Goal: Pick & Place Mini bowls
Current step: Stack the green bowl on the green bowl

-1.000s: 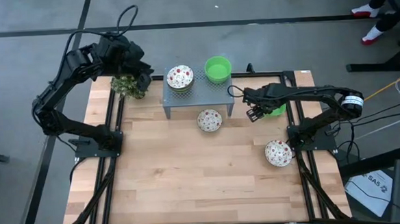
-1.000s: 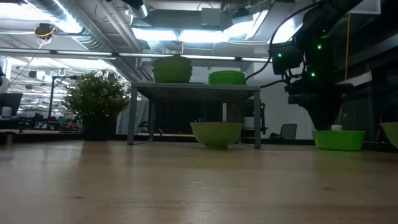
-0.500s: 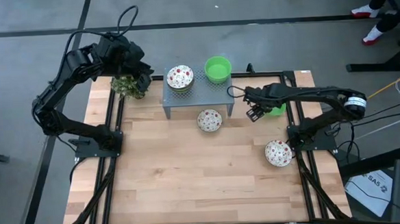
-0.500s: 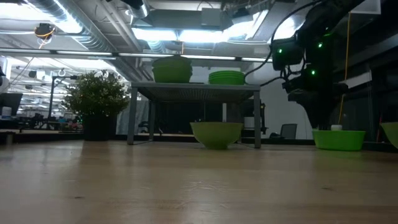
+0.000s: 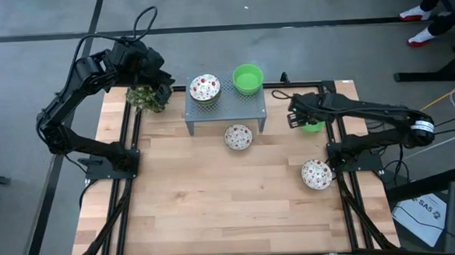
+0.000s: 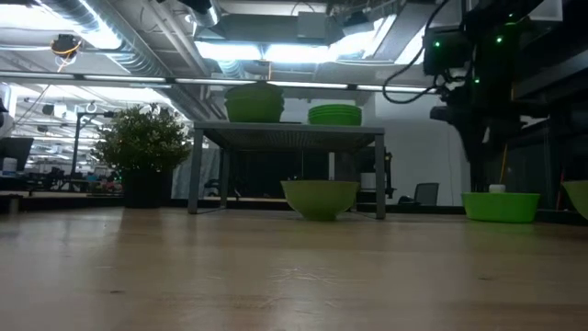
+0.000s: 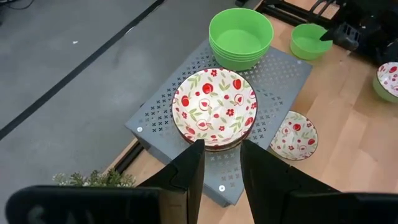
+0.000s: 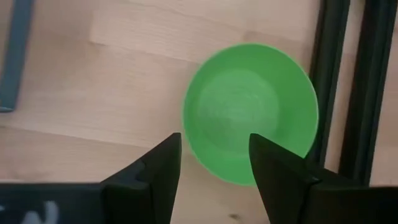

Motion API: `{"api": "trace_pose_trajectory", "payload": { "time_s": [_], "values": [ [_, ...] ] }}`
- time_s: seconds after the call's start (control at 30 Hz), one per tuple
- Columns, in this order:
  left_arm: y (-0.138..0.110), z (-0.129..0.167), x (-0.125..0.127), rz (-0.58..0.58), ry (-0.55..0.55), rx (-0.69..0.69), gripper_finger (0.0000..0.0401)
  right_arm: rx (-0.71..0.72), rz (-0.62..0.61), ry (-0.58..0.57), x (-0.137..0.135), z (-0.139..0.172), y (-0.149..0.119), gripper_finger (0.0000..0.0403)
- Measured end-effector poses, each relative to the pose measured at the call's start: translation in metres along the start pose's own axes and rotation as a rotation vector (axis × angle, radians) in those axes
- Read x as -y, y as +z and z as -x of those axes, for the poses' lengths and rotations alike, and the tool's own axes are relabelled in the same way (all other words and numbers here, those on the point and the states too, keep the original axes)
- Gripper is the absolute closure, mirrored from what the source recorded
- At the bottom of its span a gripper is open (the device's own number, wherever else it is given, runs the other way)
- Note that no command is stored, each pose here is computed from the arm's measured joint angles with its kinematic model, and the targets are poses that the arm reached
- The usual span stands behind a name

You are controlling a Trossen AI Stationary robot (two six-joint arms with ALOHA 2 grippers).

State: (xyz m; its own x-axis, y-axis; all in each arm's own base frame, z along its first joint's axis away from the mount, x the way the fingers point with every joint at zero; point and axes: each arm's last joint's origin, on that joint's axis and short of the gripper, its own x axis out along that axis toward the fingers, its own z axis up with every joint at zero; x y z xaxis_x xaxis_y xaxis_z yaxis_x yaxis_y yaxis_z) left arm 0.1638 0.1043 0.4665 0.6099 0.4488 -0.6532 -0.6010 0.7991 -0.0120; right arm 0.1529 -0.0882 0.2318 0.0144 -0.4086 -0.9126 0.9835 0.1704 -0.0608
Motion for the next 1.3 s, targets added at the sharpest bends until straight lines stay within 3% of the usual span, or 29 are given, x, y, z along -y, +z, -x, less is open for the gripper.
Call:
{"api": "trace_pose_trajectory", "payload": {
  "time_s": [0.37, 0.73, 0.93, 1.13, 1.3],
  "values": [
    [0.000, 0.000, 0.000, 0.000, 0.001, 0.000, 0.0303, -0.037, 0.014, -0.103, 0.014, -0.007, 0.007, 0.0215],
    [0.000, 0.000, 0.000, 0.001, 0.001, 0.000, 0.0303, -0.056, -0.087, -0.178, 0.040, -0.013, 0.022, 0.0215],
    [0.000, 0.000, 0.000, 0.001, 0.001, 0.000, 0.0303, -0.106, -0.085, -0.134, 0.045, -0.023, 0.023, 0.0215],
    [0.000, 0.000, 0.000, 0.000, 0.001, 0.001, 0.0303, -0.199, -0.114, -0.034, 0.044, -0.049, 0.004, 0.0215],
    [0.001, 0.000, 0.000, 0.001, 0.001, 0.015, 0.0303, -0.187, -0.135, 0.021, 0.045, -0.051, -0.002, 0.0215]
  ]
}}
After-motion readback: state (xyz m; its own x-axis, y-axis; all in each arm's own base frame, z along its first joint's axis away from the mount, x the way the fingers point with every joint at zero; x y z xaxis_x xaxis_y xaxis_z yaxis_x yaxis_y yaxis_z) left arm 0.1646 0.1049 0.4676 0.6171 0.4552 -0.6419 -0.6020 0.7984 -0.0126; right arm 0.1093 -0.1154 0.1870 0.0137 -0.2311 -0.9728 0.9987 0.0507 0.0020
